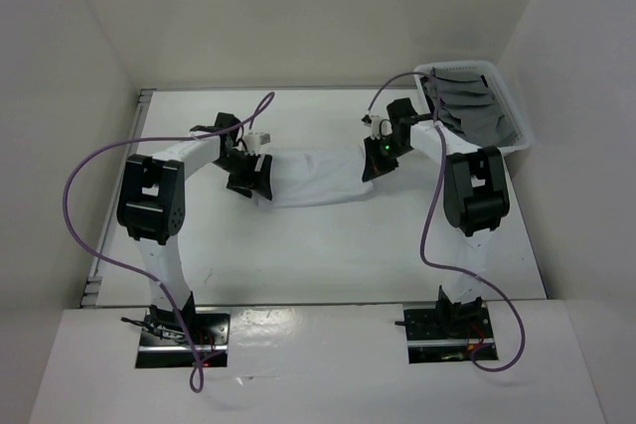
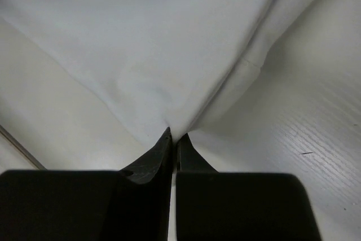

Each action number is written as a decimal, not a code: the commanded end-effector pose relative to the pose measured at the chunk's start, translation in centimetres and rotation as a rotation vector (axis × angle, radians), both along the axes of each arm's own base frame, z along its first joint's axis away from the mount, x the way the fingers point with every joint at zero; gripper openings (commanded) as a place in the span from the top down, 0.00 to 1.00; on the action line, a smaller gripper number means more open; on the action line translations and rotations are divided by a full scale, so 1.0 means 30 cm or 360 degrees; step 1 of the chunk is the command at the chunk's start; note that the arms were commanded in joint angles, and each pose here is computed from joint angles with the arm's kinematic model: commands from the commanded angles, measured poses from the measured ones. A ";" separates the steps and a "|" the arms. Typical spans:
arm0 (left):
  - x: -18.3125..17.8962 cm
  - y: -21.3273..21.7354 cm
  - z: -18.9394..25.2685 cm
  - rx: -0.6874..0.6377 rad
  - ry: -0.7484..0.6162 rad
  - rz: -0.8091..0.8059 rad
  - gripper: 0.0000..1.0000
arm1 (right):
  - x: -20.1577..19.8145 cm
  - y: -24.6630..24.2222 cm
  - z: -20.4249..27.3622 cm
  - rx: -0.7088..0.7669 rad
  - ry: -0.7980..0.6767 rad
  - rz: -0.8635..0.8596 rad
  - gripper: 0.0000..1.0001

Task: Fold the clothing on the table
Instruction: Fold the skirt

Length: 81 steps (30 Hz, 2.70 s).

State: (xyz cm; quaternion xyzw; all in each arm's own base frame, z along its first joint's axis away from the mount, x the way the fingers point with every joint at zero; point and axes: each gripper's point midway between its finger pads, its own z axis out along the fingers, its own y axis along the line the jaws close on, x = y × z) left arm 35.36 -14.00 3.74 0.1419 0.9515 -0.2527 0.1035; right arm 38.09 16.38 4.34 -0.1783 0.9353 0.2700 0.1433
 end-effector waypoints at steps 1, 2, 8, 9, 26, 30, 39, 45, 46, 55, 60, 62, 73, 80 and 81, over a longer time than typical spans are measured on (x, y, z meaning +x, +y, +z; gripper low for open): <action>-0.014 -0.001 0.044 -0.0026 -0.0040 -0.0039 0.19 | 0.050 0.074 0.225 0.0000 -0.0259 0.0052 1.00; -0.014 -0.001 0.044 -0.0027 -0.0039 -0.0039 0.20 | 0.055 0.082 0.244 -0.0015 -0.0294 0.0057 1.00; -0.022 0.000 0.047 -0.0027 -0.0039 -0.0039 0.20 | 0.056 0.148 0.284 -0.0129 -0.0362 0.0116 1.00; -0.022 0.000 0.047 -0.0027 -0.0039 -0.0039 0.20 | 0.053 0.164 0.301 -0.0125 -0.0372 0.0132 1.00; -0.022 0.000 0.047 -0.0027 -0.0039 -0.0039 0.20 | -0.021 0.508 0.290 -0.0266 -0.0505 0.0467 1.00; -0.022 -0.001 0.048 -0.0028 -0.0032 -0.0027 0.20 | -0.019 0.551 0.270 -0.0288 -0.0511 0.0497 1.00; 0.034 0.168 0.224 -0.0050 -0.0243 0.0224 0.20 | 0.008 0.631 0.308 -0.0259 -0.0583 0.0526 1.00; 0.042 0.329 0.384 -0.0075 -0.0454 0.0396 0.20 | -0.005 0.691 0.301 -0.0264 -0.0587 0.0574 1.00; 0.028 0.359 0.386 -0.0065 -0.0450 0.0425 0.19 | -0.023 0.721 0.311 -0.0272 -0.0615 0.0615 1.00; -0.020 0.452 0.404 0.0044 -0.0516 0.0476 0.18 | -0.049 0.853 0.271 -0.0350 -0.0661 0.0728 1.00; 0.018 0.470 0.285 0.0055 -0.0398 0.0572 0.24 | -0.051 0.870 0.253 -0.0338 -0.0619 0.0752 1.00; 0.024 0.468 0.227 0.0040 -0.0339 0.0609 0.33 | -0.069 0.859 0.253 -0.0338 -0.0595 0.0763 1.00; 0.222 0.417 0.108 -0.0040 -0.0348 0.0661 0.49 | -0.145 0.725 0.316 -0.0378 -0.0693 0.0719 1.00; 0.275 0.358 0.083 -0.0069 -0.0384 0.0633 0.53 | -0.155 0.715 0.348 -0.0359 -0.0722 0.0711 1.00; 0.286 0.346 0.076 -0.0071 -0.0381 0.0619 0.54 | -0.155 0.715 0.348 -0.0359 -0.0722 0.0711 1.00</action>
